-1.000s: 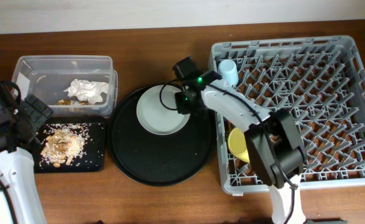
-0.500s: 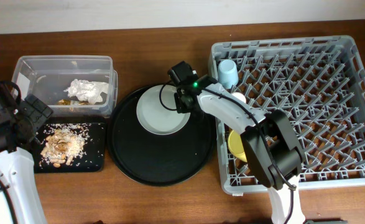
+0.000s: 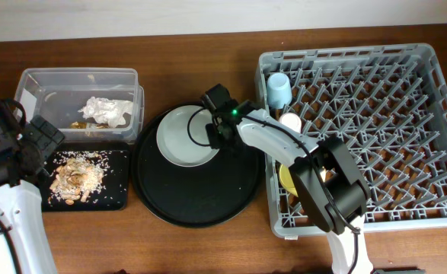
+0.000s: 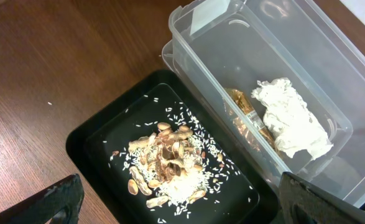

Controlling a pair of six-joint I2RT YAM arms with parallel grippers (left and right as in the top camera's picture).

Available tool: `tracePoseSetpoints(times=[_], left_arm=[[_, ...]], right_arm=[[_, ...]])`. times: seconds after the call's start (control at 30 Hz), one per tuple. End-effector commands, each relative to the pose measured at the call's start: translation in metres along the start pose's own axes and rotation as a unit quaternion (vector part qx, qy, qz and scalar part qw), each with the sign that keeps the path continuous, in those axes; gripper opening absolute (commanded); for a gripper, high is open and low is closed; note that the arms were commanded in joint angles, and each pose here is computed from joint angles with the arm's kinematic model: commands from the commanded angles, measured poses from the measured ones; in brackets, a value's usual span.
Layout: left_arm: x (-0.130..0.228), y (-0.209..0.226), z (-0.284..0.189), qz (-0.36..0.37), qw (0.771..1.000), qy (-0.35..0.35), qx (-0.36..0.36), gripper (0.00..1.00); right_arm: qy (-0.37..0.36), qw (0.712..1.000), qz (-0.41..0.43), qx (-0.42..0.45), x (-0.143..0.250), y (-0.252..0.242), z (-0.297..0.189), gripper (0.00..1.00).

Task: Sort waste into correct bins and load items into the dishwasher rack
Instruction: 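Move right gripper to the white plate and grasp its edge, then lift the white plate and stand it upright in the rack's back row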

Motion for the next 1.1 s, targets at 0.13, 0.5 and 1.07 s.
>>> tracePoseSetpoints(times=[0.13, 0.5, 1.07], left_arm=[[-0.001, 0.001, 0.000, 0.001, 1.000, 0.000, -0.002, 0.99], [-0.001, 0.001, 0.000, 0.001, 1.000, 0.001, -0.002, 0.99], [-0.001, 0.001, 0.000, 0.001, 1.000, 0.000, -0.002, 0.99]], right_arm=[[-0.037, 0.999, -0.002, 0.014, -0.014, -0.003, 0.006, 0.33], [-0.051, 0.998, -0.001, 0.031, -0.003, -0.013, 0.017, 0.04], [-0.117, 0.794, -0.010, 0.596, -0.050, -0.242, -0.310, 0.04]])
Point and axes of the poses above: each gripper's point midway between its finger pads, its own z axis out along the fingers, its own y axis along the line the jaws close on, x = y × z, the point moved 1 cm from there along -z, back along the fingers, and after that the axes turned 6 degrees about -z, right-handed, at the moved point
